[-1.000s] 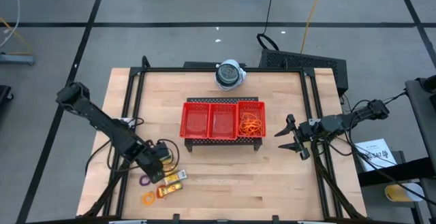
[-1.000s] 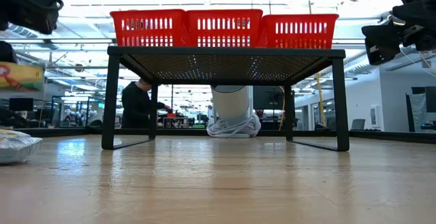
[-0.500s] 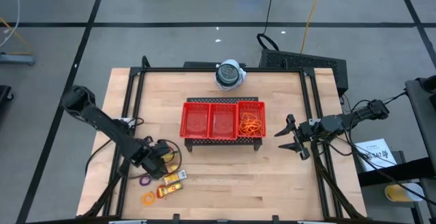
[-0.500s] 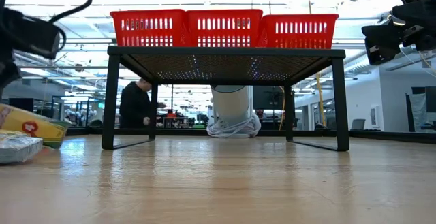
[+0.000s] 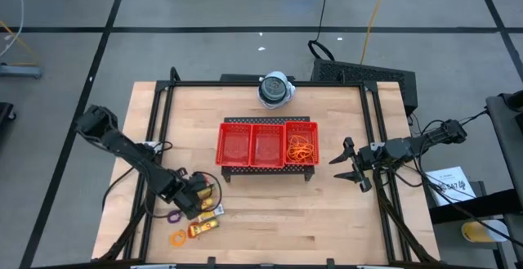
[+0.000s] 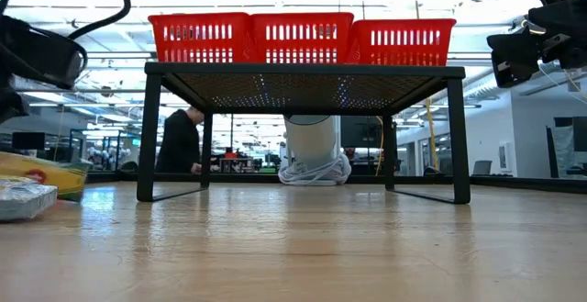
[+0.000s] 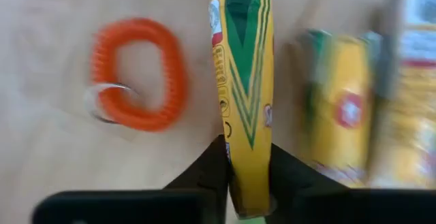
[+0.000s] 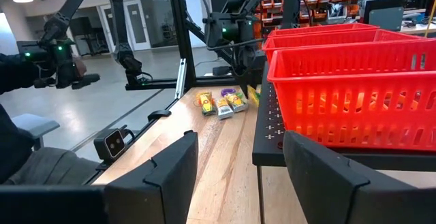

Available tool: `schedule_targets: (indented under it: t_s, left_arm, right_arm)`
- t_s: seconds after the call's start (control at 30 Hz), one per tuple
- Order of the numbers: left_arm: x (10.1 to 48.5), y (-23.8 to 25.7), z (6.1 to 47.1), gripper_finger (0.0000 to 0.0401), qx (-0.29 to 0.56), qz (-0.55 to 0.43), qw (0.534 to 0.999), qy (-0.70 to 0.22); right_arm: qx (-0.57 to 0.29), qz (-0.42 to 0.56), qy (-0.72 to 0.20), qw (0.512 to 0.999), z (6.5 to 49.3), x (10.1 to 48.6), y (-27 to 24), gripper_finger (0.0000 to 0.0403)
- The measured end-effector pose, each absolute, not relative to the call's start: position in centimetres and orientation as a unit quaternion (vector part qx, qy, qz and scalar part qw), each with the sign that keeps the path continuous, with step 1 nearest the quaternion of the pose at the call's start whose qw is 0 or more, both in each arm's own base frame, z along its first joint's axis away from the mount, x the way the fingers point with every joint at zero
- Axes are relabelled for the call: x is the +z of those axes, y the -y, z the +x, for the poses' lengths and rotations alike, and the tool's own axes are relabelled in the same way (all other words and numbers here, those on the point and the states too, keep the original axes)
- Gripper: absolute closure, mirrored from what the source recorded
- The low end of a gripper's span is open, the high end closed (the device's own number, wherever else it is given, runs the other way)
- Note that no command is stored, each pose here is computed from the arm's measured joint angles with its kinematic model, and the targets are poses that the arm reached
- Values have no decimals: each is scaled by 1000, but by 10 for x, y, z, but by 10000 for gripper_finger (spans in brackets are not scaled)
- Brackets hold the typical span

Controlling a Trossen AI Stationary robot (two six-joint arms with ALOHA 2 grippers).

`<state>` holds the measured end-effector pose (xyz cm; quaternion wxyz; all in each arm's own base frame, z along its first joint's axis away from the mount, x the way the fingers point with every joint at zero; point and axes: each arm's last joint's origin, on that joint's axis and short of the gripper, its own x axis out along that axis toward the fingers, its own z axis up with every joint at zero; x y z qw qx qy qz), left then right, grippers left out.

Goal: Pick & Place Office Desk Supplies
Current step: Put the yellow crayon box into the middle red bin

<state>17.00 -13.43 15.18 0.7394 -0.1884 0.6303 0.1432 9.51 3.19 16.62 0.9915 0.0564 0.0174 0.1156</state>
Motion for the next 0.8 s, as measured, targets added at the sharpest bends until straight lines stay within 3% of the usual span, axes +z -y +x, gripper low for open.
schedule_targets:
  t_s: [0.07,0.23,0.4,0.67,0.8]
  left_arm:
    - [156,135,168,370,126,-198,735,-636]
    - [173,134,163,372,93,-230,743,-622]
    - [194,134,167,350,58,-247,808,-532]
    - [222,147,185,371,-75,-238,886,-390]
    - [235,149,195,358,-80,-246,917,-303]
  right_arm:
    - [116,57,-17,992,95,166,-32,197]
    - [116,57,-17,991,95,166,-32,197]
    - [116,56,-17,991,95,166,-32,197]
    - [116,56,-17,992,95,166,-32,197]
    - [116,56,-17,992,95,166,-32,197]
